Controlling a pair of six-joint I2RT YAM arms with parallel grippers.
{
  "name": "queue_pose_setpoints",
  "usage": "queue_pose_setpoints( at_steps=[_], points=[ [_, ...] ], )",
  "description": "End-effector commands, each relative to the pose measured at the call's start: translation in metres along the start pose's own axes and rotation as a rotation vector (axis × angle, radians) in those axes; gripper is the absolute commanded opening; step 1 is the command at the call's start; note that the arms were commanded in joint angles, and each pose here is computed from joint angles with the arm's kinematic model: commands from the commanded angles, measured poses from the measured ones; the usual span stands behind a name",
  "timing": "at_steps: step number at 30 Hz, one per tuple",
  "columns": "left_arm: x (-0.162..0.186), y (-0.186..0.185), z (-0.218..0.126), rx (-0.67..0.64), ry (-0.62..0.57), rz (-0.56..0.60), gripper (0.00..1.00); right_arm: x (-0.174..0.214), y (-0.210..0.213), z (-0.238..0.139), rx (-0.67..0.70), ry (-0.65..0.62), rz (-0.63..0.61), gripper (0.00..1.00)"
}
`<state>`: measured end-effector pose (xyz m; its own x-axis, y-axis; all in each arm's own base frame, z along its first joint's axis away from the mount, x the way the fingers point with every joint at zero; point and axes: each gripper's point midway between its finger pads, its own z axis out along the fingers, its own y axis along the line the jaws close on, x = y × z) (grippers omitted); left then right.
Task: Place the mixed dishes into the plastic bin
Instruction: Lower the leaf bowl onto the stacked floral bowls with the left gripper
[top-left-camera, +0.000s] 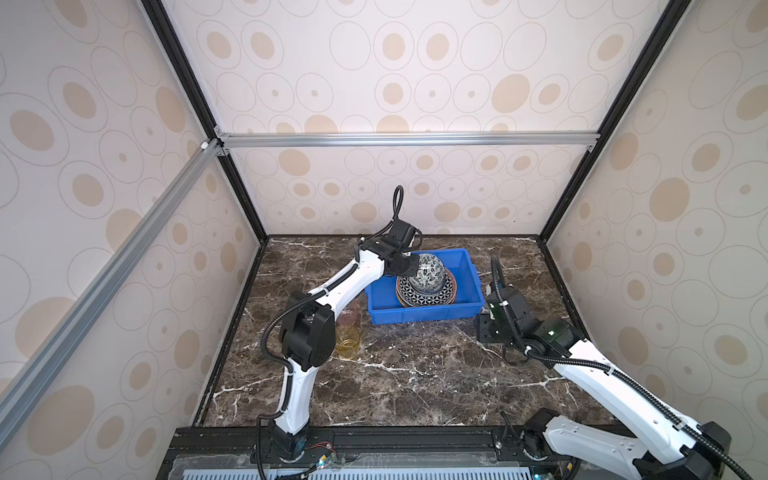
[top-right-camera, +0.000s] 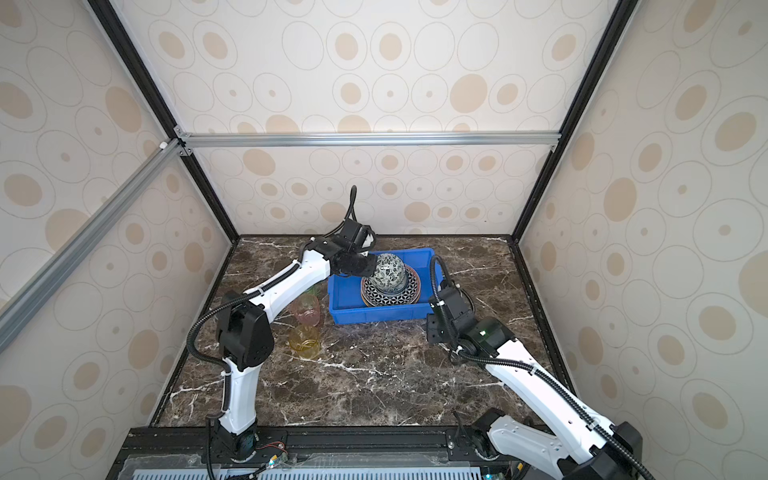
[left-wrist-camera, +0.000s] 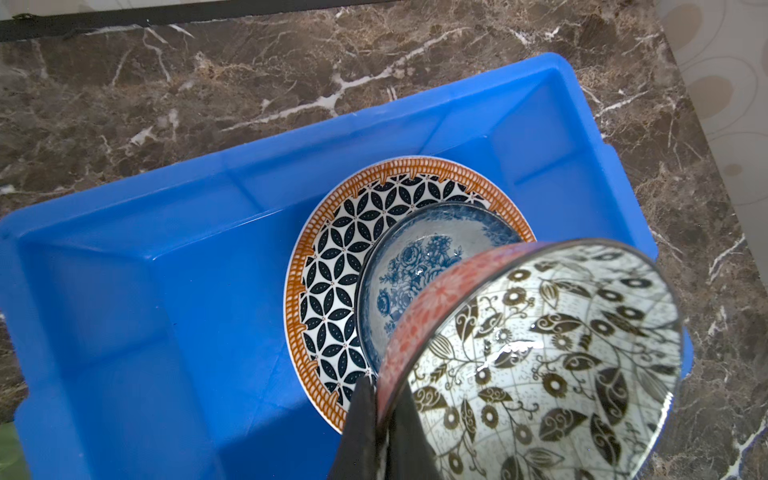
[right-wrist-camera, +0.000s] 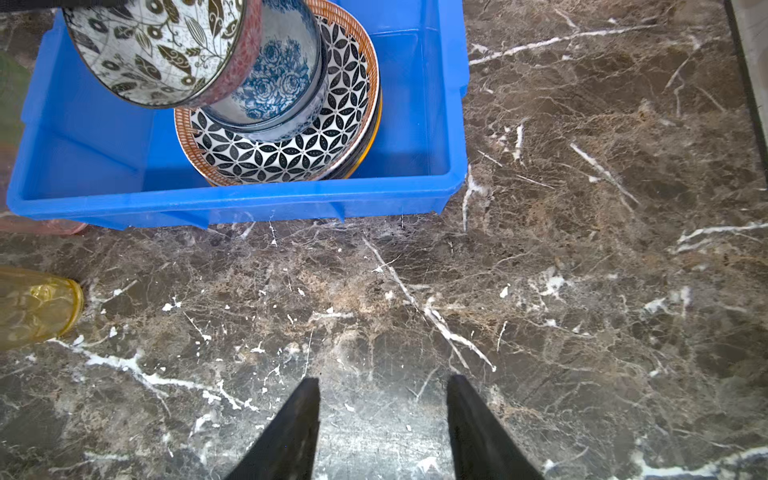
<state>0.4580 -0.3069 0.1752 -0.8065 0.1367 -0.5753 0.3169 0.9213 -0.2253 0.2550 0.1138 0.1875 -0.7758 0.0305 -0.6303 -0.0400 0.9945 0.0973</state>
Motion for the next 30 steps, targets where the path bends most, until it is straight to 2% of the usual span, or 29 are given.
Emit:
queue_pose_setpoints(
  at_steps=[1, 30],
  points=[
    [-0.023, -0.005, -0.01, 0.027, -0.053, 0.006, 0.0, 0.002, -0.001, 0.005, -0.011, 0.013, 0.012, 0.53],
    [-0.021, -0.003, 0.029, 0.035, 0.012, -0.021, 0.0, 0.007, -0.004, 0.013, -0.022, 0.043, 0.032, 0.53]
  ],
)
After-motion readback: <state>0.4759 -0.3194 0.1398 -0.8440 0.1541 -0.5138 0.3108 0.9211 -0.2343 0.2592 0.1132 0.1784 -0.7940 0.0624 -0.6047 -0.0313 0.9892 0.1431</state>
